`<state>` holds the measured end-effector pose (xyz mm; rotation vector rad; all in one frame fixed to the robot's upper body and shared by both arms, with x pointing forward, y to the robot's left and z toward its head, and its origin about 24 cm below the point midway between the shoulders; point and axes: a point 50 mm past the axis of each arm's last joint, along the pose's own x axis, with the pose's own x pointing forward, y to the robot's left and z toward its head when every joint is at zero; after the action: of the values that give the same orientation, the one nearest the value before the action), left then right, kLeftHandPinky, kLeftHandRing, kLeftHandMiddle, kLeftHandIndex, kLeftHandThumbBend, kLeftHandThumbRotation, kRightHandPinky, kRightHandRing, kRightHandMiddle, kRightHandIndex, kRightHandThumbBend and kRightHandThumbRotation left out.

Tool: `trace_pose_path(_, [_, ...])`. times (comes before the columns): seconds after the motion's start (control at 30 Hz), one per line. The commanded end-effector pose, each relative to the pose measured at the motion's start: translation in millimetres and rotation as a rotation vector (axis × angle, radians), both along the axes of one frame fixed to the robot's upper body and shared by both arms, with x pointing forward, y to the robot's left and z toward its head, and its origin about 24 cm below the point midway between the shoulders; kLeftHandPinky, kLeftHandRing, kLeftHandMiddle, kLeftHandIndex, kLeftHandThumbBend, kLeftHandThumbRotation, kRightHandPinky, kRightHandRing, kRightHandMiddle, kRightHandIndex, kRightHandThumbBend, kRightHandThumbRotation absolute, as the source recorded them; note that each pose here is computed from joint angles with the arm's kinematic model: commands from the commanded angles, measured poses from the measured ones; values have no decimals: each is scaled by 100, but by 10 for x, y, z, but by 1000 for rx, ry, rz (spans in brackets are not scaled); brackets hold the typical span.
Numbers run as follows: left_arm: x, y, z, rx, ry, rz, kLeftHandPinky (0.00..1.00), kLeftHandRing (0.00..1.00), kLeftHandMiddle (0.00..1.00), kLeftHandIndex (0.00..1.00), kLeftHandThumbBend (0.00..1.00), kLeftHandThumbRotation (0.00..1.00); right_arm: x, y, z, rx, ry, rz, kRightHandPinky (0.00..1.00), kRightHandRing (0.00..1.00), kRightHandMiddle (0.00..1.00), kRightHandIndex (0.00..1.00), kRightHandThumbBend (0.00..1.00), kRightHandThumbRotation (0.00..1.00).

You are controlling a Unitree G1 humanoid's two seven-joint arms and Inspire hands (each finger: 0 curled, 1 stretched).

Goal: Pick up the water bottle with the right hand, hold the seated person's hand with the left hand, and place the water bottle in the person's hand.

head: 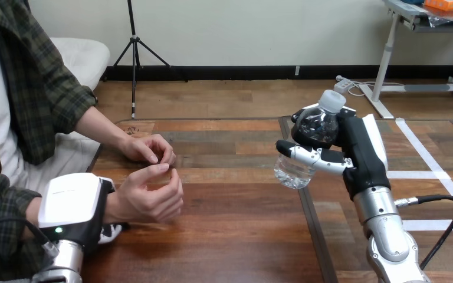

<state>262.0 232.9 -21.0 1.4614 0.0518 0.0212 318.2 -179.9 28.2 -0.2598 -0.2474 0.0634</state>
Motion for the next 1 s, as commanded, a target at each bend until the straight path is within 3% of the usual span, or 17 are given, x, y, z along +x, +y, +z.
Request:
trace_pose_path(0.0, [-23,-244,0,-66,-4,-76,43,45,47,45,80,0,197,163,460,42,-200,48,40,44,49,51,72,0])
trace_pose_path(0.4, [-77,-439,136,-98,-53,-165,41,43,46,43,79,0,222,296,551,19,-254,94,41,45,49,50,73,0])
trace_pose_path(0.97, [-151,-700,338,-144,-106,-268,39,41,43,41,81,0,265,491,627,9,-270,146,41,45,49,50,74,0])
